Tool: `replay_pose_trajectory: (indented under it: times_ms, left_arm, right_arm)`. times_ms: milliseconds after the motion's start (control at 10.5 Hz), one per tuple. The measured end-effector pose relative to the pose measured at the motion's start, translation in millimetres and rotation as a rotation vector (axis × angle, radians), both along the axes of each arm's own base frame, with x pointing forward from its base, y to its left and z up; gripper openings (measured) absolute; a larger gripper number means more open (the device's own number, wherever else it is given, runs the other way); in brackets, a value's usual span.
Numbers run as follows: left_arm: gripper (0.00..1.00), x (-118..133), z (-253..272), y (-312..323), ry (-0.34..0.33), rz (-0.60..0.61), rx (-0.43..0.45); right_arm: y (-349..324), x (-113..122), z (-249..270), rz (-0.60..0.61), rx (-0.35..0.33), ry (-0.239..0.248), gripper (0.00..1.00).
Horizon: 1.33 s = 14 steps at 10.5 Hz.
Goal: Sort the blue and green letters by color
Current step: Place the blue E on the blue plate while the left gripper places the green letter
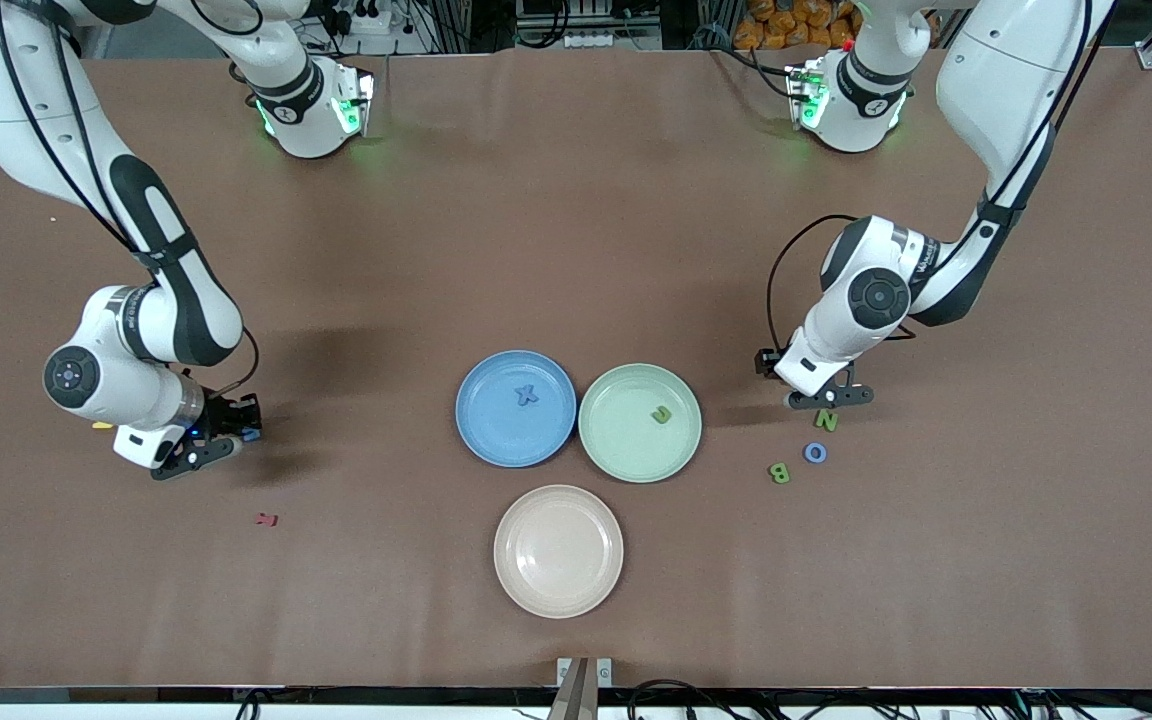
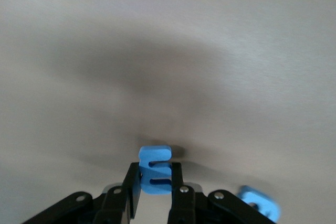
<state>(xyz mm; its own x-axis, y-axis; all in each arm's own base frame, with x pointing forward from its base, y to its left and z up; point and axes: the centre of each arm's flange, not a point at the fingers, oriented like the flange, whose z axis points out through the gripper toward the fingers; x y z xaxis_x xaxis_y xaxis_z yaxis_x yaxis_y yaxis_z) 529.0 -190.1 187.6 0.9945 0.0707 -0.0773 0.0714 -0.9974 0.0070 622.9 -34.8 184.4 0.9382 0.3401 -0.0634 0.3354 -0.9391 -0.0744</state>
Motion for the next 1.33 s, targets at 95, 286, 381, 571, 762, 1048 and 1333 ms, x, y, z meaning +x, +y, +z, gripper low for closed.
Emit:
replay_pose_trajectory:
  times_ms: [95,286,381,571,762,1048,1333]
  left_arm:
    - [0.63,-0.6,-1.3,-0.9,0.002,-0.002,-0.001]
    - [0.36,-1.7,-2.6,-3.7,0.003,-0.007,-0.002]
    - [0.32,-1.8,-2.8,-4.7,0.003,-0.009,-0.003]
    - [0.09,-1.6,-2.4,-5.6,0.001,-0.010,-0.004]
    - [0.10,-1.2,-2.1,-6.0,0.000,-0.010,-0.004]
    - [0.10,-0.9,-1.8,-6.2,-0.001,-0.011,-0.004]
    - [0.10,0.7,-0.1,-7.2,-0.006,-0.011,-0.007]
  right_arm:
    - [20.7,5.3,10.5,-0.040,0.005,0.044,0.28]
    - [91.7,19.9,44.7,-0.156,0.015,0.101,0.28]
    - [139.5,23.1,62.5,-0.227,0.013,0.112,0.28]
    - [235.5,17.6,91.7,-0.374,0.032,0.113,0.28]
    - [302.8,3.1,103.7,-0.490,0.104,0.165,0.28]
    - [367.0,-8.3,103.8,-0.622,0.137,0.200,0.32]
    - [374.3,-1.9,102.4,-0.661,0.158,0.173,0.68]
